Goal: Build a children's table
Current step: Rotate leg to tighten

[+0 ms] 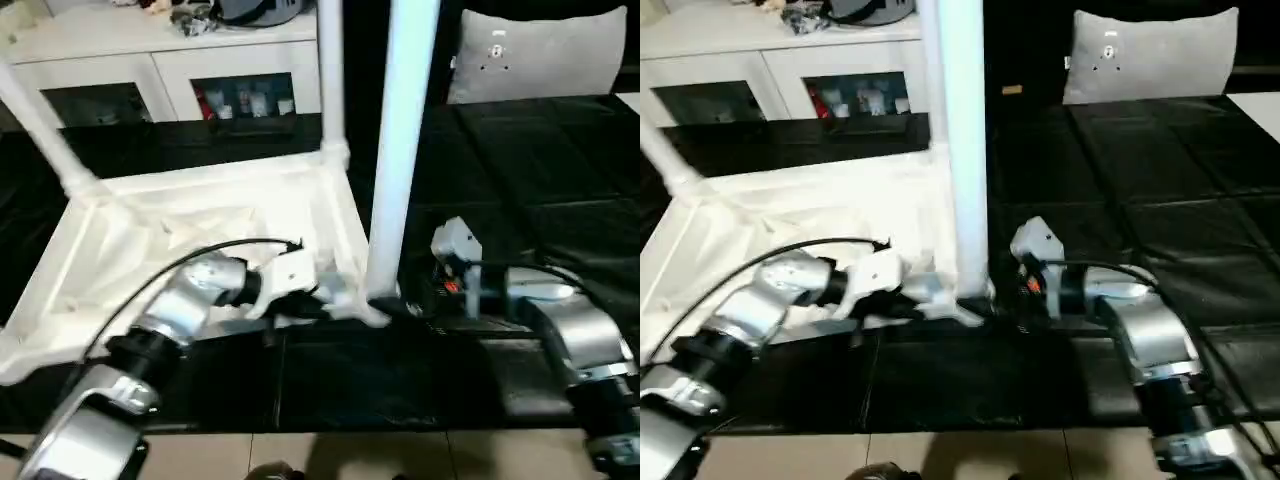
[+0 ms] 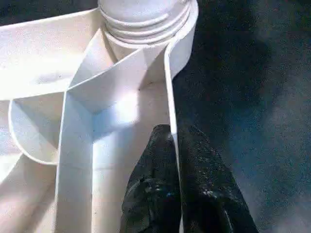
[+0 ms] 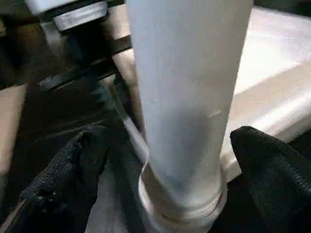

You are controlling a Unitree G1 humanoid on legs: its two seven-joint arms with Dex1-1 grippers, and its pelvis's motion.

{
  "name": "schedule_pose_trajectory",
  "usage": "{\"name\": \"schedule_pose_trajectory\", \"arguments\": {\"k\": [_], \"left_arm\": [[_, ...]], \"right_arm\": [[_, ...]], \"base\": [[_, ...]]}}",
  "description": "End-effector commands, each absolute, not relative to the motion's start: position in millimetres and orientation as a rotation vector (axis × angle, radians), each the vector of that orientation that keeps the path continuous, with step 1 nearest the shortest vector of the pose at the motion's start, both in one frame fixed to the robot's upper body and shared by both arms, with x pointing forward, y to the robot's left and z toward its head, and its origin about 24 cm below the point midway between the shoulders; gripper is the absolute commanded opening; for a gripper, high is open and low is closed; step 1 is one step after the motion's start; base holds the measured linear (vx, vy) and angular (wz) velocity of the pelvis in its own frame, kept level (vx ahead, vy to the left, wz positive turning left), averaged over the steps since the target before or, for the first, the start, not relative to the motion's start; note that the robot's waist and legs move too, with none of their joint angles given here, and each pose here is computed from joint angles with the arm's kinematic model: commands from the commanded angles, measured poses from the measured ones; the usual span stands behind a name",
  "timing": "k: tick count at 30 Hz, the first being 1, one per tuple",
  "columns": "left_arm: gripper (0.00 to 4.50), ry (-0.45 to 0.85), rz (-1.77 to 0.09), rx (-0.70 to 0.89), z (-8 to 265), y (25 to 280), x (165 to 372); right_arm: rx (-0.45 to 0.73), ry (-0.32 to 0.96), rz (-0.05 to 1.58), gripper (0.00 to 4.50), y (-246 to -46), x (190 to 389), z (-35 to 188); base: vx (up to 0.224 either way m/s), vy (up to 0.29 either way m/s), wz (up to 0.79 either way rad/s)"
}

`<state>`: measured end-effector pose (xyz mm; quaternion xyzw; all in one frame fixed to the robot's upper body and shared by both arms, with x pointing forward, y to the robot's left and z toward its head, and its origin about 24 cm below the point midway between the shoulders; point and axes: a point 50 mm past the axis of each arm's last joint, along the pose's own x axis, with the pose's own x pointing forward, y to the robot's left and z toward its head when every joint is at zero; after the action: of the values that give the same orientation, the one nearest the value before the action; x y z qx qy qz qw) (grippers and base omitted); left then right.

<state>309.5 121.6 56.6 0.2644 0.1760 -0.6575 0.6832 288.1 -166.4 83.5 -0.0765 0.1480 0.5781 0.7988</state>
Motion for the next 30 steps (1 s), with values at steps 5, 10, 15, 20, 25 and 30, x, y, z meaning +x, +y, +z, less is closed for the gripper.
{"name": "schedule_pose_trajectory", "arguments": {"k": [5,10,15,20,25,30], "left_arm": [[0.00,0.347,-1.646,0.680,68.1,121.4,300.0],[0.00,0.346,-1.685,0.684,67.2,122.8,297.0],[0.00,0.348,-1.704,0.688,66.0,121.2,294.9],[0.00,0.347,-1.706,0.693,65.9,121.1,295.5],[0.00,0.350,-1.705,0.683,65.3,121.8,295.1],[0.00,0.338,-1.678,0.646,65.4,118.4,296.1]], "right_arm": [[-0.151,0.335,1.410,3.92,-160.6,281.4,85.9],[-0.131,0.350,1.458,3.49,-158.5,279.6,84.7],[-0.119,0.376,1.493,2.99,-156.7,278.3,82.6],[-0.120,0.386,1.508,2.66,-156.8,278.3,82.1],[-0.097,0.388,1.525,2.19,-152.3,275.5,80.5],[-0.046,0.376,1.512,2.00,-145.5,272.0,78.7]], "base": [[0.000,0.000,0.00],[0.000,0.000,0.00],[0.000,0.000,0.00],[0.000,0.000,0.00],[0.000,0.000,0.00],[0.000,0.000,0.00]]}}
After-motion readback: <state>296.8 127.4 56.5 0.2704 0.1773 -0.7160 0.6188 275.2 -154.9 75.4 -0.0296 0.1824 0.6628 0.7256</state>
